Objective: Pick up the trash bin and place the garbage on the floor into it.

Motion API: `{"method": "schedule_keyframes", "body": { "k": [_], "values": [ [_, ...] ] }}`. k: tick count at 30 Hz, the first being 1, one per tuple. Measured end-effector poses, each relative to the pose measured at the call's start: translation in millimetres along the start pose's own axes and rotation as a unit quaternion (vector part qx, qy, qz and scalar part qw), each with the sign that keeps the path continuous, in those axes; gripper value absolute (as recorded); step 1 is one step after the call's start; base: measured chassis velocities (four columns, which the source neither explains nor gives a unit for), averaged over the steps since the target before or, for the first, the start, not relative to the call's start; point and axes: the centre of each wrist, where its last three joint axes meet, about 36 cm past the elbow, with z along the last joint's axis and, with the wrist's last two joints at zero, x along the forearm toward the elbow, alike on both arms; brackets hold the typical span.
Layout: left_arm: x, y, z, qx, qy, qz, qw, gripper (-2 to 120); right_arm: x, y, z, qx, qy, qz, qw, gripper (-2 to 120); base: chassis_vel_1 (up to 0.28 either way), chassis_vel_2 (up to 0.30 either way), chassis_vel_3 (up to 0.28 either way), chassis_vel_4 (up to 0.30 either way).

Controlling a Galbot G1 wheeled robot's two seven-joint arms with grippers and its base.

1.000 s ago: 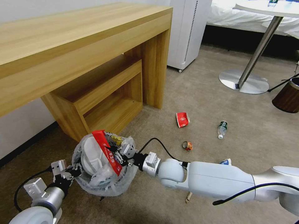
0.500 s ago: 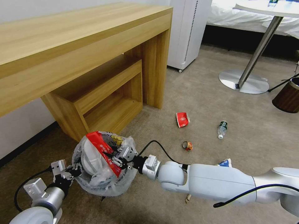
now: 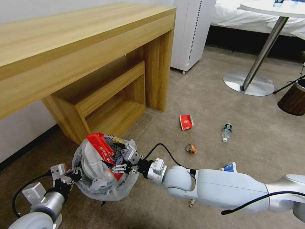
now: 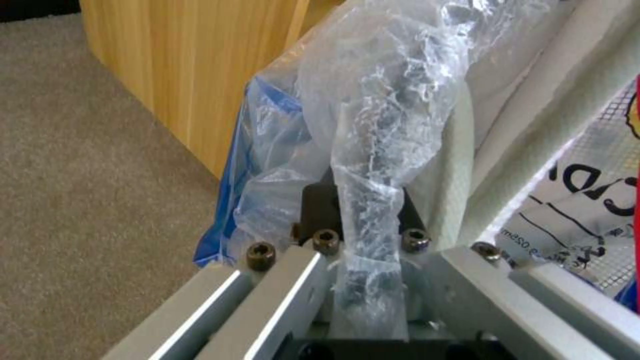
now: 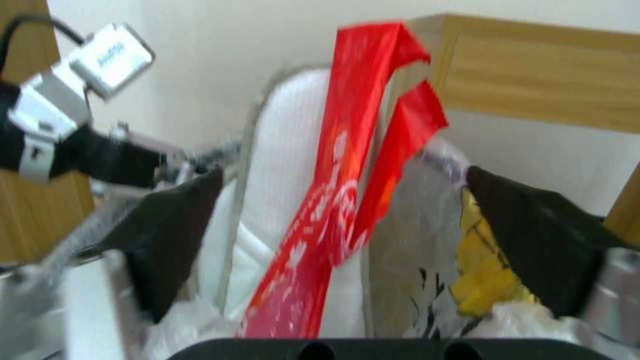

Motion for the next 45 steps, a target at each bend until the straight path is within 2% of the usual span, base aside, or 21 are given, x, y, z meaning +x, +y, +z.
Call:
{"method": "schedule_keyframes", "body": {
  "k": [2, 11, 17, 20, 21, 23, 25, 28, 29, 31, 37, 39, 41, 43, 44, 45],
  "values": [
    [0.3, 0.3, 0.1, 0.0, 0.0, -0.001, 1.0, 0, 1.4, 0.4, -8.9, -0.013, -0.012, 0.009, 1.0, 100, 0.0, 0.0, 0.0, 0.0],
    [-0.1, 2.9, 1.9, -0.002, 0.004, -0.006, 1.0, 0, 18.6, -4.1, -38.4, -0.051, -0.048, 0.045, 0.997, 100, 0.0, 0.0, 0.0, 0.0],
    [1.1, 4.2, 1.1, -0.007, 0.007, -0.007, 0.9999, 0, 36.7, -19.0, -66.8, -0.094, -0.079, 0.106, 0.987, 100, 0.0, 0.0, 0.0, 0.0],
    [1.5, 4.4, -0.3, -0.011, 0.008, -0.006, 0.9999, 0, 53.0, -36.8, -88.8, -0.116, -0.102, 0.156, 0.976, 100, 0.0, 0.0, 0.0, 0.0],
    [1.5, 4.4, -0.3, -0.011, 0.008, -0.006, 0.9999, 0, 53.0, -36.8, -88.8, -0.116, -0.102, 0.156, 0.976, 100, 0.0, 0.0, 0.0, 0.0],
    [1.6, 4.1, -1.8, -0.012, 0.008, -0.005, 0.9999, 0, 67.6, -50.2, -104.0, -0.125, -0.117, 0.194, 0.966, 100, 0.0, 0.0, 0.0, 0.0],
    [1.8, 3.7, -2.3, -0.012, 0.007, -0.004, 0.9999, 0, 72.4, -53.6, -107.5, -0.126, -0.12, 0.206, 0.963, 100, 0.0, 0.0, 0.0, 0.0],
    [3.3, 2.0, -4.0, -0.014, 0.007, -0.002, 0.9999, 0, 97.2, -68.7, -121.9, -0.13, -0.135, 0.259, 0.948, 100, 0.0, 0.0, 0.0, 0.0],
    [3.3, 2.0, -4.0, -0.014, 0.007, -0.002, 0.9999, 0, 97.2, -68.7, -121.9, -0.13, -0.135, 0.259, 0.948, 100, 0.0, 0.0, 0.0, 0.0],
    [6.2, 0.3, -4.8, -0.015, 0.007, 0.0, 0.9999, 0, 112.1, -72.6, -126.9, -0.134, -0.143, 0.293, 0.936, 100, 0.0, 0.0, 0.0, 0.0],
    [17.0, -2.8, -5.0, -0.014, 0.004, -0.003, 0.9999, 0, 123.6, -72.2, -129.2, -0.148, -0.157, 0.329, 0.92, 100, 0.0, 0.0, 0.0, 0.0],
    [18.2, -4.1, -5.4, -0.015, 0.003, -0.001, 0.9999, 0, 133.1, -69.9, -127.4, -0.161, -0.156, 0.356, 0.907, 100, 0.0, 0.0, 0.0, 0.0],
    [18.3, -4.3, -5.6, -0.015, 0.002, -0.001, 0.9999, 0, 136.7, -69.6, -126.6, -0.166, -0.153, 0.367, 0.903, 100, 0.0, 0.0, 0.0, 0.0],
    [18.4, -4.6, -5.9, -0.016, 0.002, 0.0, 0.9999, 0, 147.6, -67.3, -122.0, -0.185, -0.141, 0.401, 0.886, 100, 0.0, 0.0, 0.0, 0.0],
    [18.4, -4.6, -5.9, -0.016, 0.002, 0.0, 0.9999, 0, 147.6, -67.3, -122.0, -0.185, -0.141, 0.401, 0.886, 100, 0.0, 0.0, 0.0, 0.0],
    [18.6, -4.5, -5.6, -0.016, 0.002, 0.0, 0.9999, 0, 151.4, -65.8, -119.2, -0.194, -0.136, 0.414, 0.879, 100, 0.0, 0.0, 0.0, 0.0]
  ]
}}
